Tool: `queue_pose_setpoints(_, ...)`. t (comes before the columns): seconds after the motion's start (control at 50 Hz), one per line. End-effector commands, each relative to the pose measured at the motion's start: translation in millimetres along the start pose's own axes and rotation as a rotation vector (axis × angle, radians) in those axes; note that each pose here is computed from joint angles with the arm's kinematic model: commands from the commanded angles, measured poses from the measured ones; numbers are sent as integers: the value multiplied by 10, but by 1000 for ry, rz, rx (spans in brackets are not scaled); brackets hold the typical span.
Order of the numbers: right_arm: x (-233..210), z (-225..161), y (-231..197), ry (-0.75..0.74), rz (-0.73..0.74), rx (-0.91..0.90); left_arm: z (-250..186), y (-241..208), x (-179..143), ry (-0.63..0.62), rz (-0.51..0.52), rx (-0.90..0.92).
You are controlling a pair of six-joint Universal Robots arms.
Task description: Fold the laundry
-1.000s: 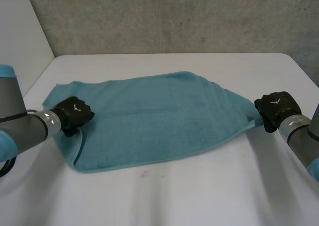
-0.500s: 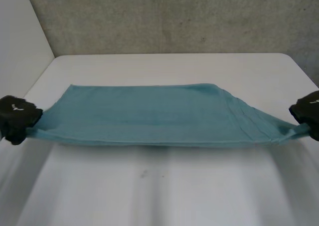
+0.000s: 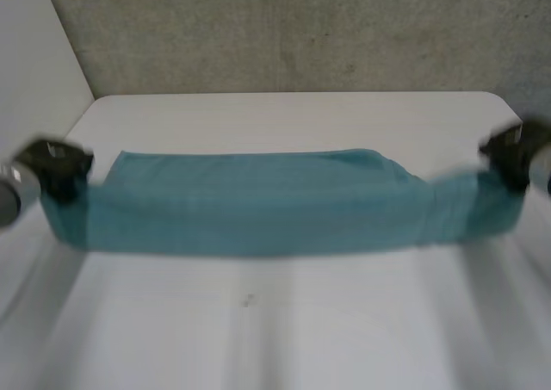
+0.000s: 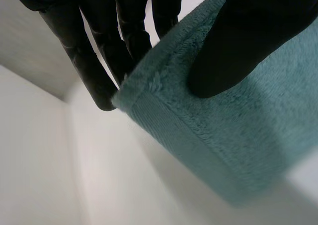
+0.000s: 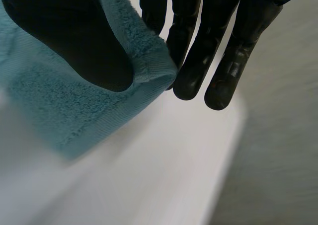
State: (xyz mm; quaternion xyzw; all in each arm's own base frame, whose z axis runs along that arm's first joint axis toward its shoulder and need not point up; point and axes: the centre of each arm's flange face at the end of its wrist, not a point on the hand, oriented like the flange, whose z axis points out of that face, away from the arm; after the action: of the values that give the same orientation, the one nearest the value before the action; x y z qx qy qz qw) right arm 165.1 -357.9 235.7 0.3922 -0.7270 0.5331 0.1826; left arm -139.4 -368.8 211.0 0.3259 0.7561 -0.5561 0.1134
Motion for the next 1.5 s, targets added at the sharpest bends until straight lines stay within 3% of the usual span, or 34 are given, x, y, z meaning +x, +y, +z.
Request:
queue_pose_setpoints(0.02, 967, -188, -1140, 404, 155, 463, 26, -1427, -913, -399, -37, 570)
queue_pose_setpoints(0.1, 1382, -472, -1519, 581, 279, 731, -256, -1913, -1179, -545, -72, 861)
queue_pose_setpoints(0.18, 1395, -668, -1529, 601, 291, 767, -398, -2005, -1228, -577, -127, 970)
queue_pose_setpoints(0.4, 608, -272, -846, 344, 282, 532, -63, -1307, -775, -425, -226, 815)
queue_pose_setpoints(0.58, -67, -60, -351, 99, 281, 398, 319, -289, 54, -194, -258, 586)
queue_pose_setpoints(0.64, -560, 203, 58, -37, 284, 289, 409, 9, 274, -151, -278, 505)
queue_pose_setpoints(0.76, -801, 280, 295, -88, 246, 208, 397, 263, 477, -104, -298, 413)
queue_pose_setpoints(0.84, -800, 197, 307, -96, 212, 189, 278, 307, 461, -102, -290, 364)
queue_pose_setpoints(1.06, -288, -511, 180, -131, 157, 40, -473, 238, 78, -134, -202, 140)
queue_pose_setpoints(1.22, 11, -851, 424, -206, 37, -167, -941, 238, -79, -100, -242, -19)
queue_pose_setpoints(1.38, 66, -660, 509, -143, 38, -126, -863, 272, -42, -45, -245, 14)
queue_pose_setpoints(1.5, -176, -224, 678, -163, 106, -111, -442, 471, 62, -5, -240, 5)
